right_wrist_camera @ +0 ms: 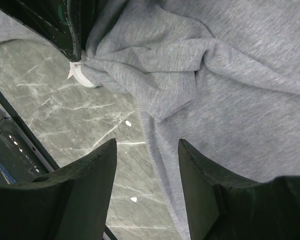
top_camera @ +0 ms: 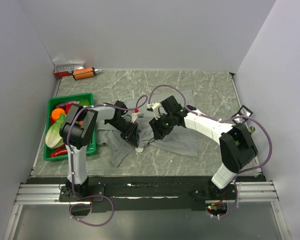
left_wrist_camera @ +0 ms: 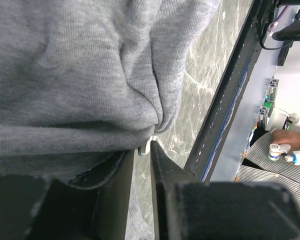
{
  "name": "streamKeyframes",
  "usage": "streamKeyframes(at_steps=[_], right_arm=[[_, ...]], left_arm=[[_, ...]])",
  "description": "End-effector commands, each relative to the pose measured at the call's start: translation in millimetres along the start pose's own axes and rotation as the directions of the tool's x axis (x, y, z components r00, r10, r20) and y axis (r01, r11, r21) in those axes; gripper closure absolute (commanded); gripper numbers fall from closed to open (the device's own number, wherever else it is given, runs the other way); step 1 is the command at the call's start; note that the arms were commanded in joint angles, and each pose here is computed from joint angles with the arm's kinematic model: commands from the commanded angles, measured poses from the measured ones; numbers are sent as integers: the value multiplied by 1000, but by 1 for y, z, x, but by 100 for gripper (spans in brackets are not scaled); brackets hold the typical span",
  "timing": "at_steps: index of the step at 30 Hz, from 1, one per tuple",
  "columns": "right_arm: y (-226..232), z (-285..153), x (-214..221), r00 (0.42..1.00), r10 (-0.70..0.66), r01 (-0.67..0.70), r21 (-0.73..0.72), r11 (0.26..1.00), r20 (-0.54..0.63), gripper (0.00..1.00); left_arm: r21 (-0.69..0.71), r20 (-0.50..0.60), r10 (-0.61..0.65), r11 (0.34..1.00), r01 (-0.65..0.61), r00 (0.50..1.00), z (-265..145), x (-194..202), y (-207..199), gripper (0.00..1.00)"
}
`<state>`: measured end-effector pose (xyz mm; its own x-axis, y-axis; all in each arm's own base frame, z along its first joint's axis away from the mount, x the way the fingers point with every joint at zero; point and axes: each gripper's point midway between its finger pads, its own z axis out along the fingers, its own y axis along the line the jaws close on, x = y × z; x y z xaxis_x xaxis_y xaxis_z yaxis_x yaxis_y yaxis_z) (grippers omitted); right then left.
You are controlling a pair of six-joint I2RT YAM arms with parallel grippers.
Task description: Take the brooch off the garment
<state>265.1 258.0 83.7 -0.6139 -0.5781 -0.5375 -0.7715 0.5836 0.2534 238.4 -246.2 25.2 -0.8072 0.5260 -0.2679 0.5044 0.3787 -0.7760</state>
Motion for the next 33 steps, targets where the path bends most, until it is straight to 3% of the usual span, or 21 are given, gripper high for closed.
streamKeyframes(at_steps=[1, 8, 17, 21, 24, 25, 29, 31, 33], right_arm=[[-1, -2, -1, 1000, -20, 19, 12, 1000, 21, 41], [0, -1, 4, 1000, -13, 13, 4, 1000, 12, 39], [1, 0, 2, 1000, -15, 15, 0, 1000, 14, 39], [0, -1, 2, 1000, -19, 19, 3, 1000, 14, 40], [5, -15, -17, 997, -54, 56, -20, 998, 61, 43], [9, -24, -21, 997, -35, 39, -53, 998, 69, 43], [25, -50, -49, 992, 46, -21, -194, 981, 121, 28], [29, -58, -59, 981, 139, -102, -247, 964, 135, 31], [30, -64, -61, 956, 270, -222, -323, 920, 113, 42]], left_arm=[[1, -1, 42, 999, -42, 999, 6, -5, 0, 76], [19, -2, 50, 999, -50, 999, 13, -5, -4, 67], [40, -12, 39, 998, -38, 999, 23, -4, -4, 83], [88, -3, 24, 996, -24, 1000, 22, -7, -13, 99], [147, 52, 55, 987, -62, 997, 7, -16, -37, 99], [163, 76, 65, 984, -76, 995, -1, -17, -43, 99], [174, 136, 142, 971, -165, 980, -20, -24, -62, 99], [175, 171, 167, 965, -197, 971, -25, -30, -64, 99], [186, 196, 146, 965, -183, 970, -23, -37, -62, 99]])
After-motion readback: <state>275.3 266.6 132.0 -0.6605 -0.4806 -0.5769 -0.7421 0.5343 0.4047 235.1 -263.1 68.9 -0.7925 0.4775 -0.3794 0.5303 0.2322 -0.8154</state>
